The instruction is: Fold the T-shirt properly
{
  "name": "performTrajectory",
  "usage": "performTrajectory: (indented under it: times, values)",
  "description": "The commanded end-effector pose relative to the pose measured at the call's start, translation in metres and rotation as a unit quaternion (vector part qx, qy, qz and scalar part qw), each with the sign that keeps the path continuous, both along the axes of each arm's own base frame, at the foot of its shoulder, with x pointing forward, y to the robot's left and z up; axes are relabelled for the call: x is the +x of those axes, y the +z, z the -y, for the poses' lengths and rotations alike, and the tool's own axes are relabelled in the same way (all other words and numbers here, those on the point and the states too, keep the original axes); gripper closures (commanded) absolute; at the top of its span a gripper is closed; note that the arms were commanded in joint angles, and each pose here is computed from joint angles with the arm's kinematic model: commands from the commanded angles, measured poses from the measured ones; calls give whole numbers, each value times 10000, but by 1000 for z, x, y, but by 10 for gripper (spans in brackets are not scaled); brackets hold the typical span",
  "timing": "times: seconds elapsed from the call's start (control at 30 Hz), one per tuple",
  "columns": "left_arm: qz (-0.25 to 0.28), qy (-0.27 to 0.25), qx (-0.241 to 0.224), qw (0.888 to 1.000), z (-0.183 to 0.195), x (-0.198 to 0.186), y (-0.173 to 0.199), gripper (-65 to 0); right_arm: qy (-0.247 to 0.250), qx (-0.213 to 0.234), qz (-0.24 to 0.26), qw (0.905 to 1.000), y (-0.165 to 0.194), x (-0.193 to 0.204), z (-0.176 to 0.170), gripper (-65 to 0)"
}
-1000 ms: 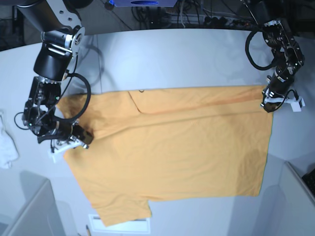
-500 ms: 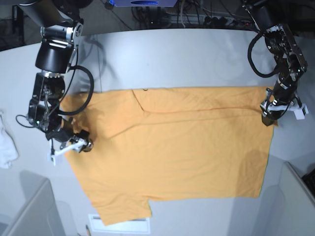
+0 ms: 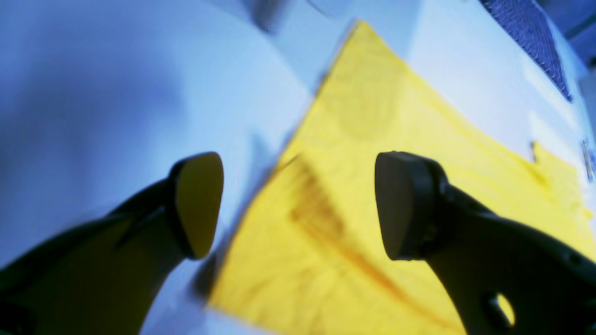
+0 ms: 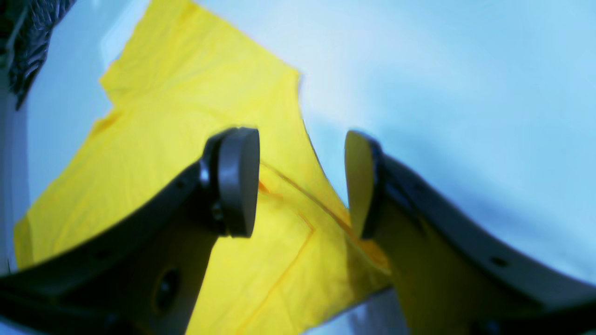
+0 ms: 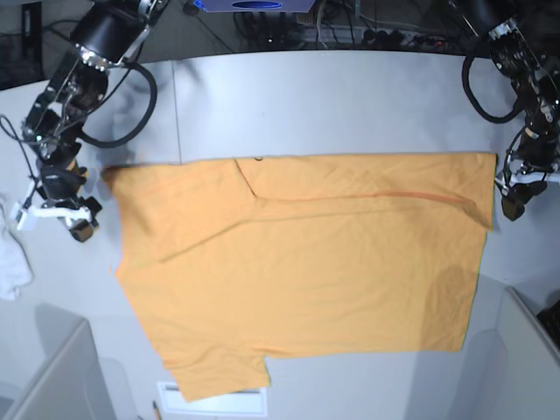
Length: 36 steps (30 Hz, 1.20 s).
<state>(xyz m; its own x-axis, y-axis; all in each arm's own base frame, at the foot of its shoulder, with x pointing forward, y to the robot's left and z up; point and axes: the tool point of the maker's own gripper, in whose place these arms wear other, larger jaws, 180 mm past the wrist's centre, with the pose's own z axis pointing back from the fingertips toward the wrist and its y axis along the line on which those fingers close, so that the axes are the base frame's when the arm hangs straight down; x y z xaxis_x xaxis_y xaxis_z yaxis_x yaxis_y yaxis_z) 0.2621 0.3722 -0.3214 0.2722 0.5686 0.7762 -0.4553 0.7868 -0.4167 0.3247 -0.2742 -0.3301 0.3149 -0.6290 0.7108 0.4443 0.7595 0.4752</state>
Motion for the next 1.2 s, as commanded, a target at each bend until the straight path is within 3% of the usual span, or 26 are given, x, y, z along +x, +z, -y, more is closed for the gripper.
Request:
performTrajectory:
  times: [0.0,0.17,0.37,0.57,0.73,0.87,1.03,1.17]
  values:
    - [156,126,88,9998,-8,-6,11,-487,-114,-68,352,9993,21,3,4,-285]
    - [27,537,-136,9985,-8,-40,-7,-485,-352,163,229,9990,15,-21,0,-287]
    - [-118,113,-126,9998,12,-57,-24,-485,-487,576,-359,9965,-17,-54,-5,-287]
    - [-283,227,-442,9984,22,-68,-47,-485,-534,1070,-938,9884,-68,-68,-14,-287]
    - [-266,252,-556,9978,26,-64,-52,-485,-517,1388,-1146,9823,-90,-61,-22,-288]
    - [-333,298,-621,9971,24,-66,-59,-485,-469,1520,-1159,9804,-95,-55,-29,-342]
    - [-278,313,-673,9969,24,-60,-60,-485,-450,1574,-1135,9799,-94,-52,-30,-353]
    - [-209,302,-663,9971,24,-56,-56,-485,-274,2014,-839,9755,-81,-50,-43,-353]
